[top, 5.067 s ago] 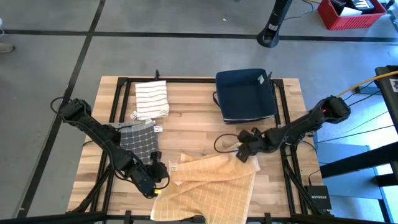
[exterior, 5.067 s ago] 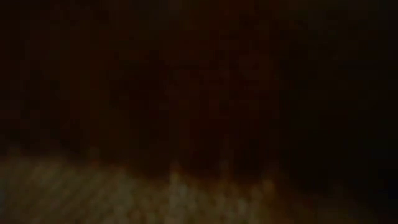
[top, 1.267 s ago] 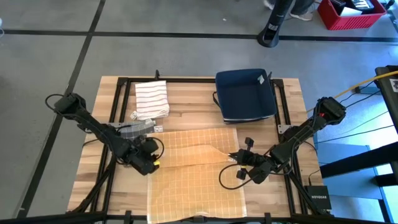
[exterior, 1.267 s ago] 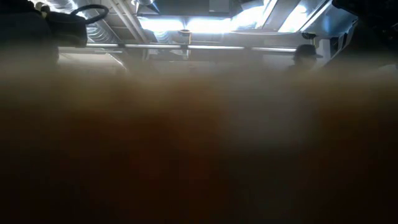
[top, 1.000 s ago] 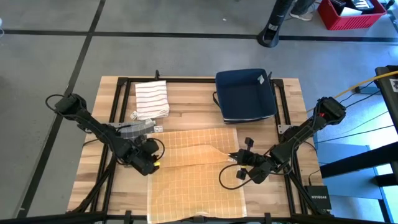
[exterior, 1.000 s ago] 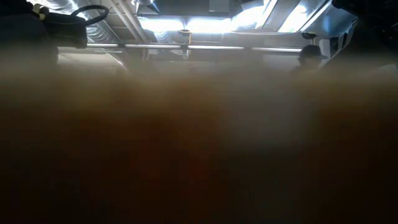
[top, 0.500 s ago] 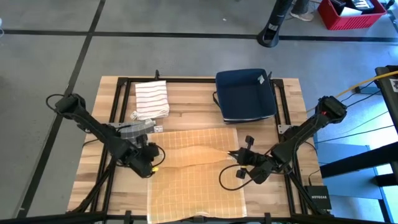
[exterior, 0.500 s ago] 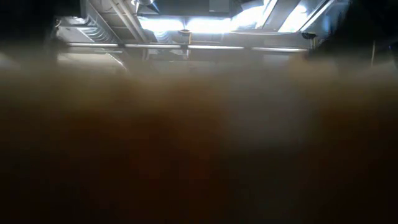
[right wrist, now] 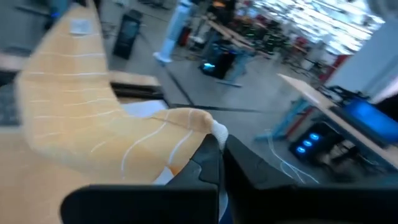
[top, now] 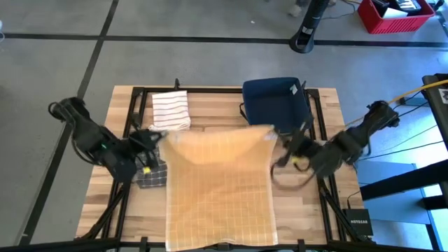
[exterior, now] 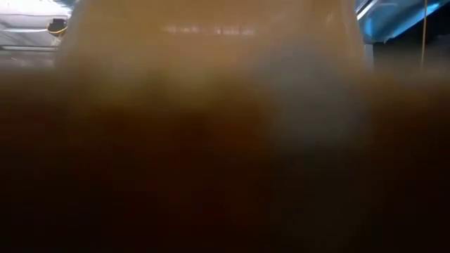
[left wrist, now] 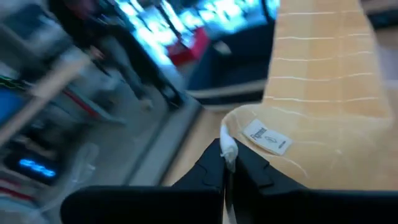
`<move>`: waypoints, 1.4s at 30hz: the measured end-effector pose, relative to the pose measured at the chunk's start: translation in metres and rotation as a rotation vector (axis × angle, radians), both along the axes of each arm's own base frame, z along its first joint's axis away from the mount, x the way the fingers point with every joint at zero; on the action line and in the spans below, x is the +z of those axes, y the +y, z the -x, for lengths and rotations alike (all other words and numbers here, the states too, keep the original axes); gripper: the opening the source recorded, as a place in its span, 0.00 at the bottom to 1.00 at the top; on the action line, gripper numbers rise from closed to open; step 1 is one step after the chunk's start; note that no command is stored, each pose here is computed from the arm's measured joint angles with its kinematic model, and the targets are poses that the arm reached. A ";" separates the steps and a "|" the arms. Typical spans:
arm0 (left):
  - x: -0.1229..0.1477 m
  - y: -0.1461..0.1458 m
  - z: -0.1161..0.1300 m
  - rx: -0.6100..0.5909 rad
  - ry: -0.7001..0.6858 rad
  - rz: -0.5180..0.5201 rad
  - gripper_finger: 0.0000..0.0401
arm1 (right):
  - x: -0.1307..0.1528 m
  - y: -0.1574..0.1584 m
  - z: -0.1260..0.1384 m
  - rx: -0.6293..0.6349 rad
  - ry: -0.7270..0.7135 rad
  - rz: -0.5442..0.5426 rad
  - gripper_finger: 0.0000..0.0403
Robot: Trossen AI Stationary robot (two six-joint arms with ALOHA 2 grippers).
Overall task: Fold towel
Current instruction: Fold the orange towel
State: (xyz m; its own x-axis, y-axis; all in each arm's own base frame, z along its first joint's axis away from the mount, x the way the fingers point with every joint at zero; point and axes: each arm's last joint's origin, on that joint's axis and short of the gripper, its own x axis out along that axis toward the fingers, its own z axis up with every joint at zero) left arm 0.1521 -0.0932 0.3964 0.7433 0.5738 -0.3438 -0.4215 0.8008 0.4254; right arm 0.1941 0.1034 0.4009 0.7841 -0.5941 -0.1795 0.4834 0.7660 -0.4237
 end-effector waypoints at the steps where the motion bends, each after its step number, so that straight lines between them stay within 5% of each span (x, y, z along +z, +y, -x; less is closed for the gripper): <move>1: 0.005 0.006 0.003 0.019 -0.020 -0.024 0.00 | 0.007 -0.007 0.001 -0.021 -0.006 0.006 0.03; 15: 0.031 0.069 0.043 0.220 -0.021 -0.197 0.00 | 0.028 -0.098 -0.005 -0.222 0.109 0.064 0.03; 30: 0.046 0.084 0.040 0.301 0.052 -0.330 0.01 | 0.037 -0.138 -0.005 -0.286 0.087 0.069 0.03; 42: 0.032 0.066 0.032 0.060 0.017 -0.122 0.00 | 0.016 -0.115 0.009 -0.160 0.242 -0.049 0.03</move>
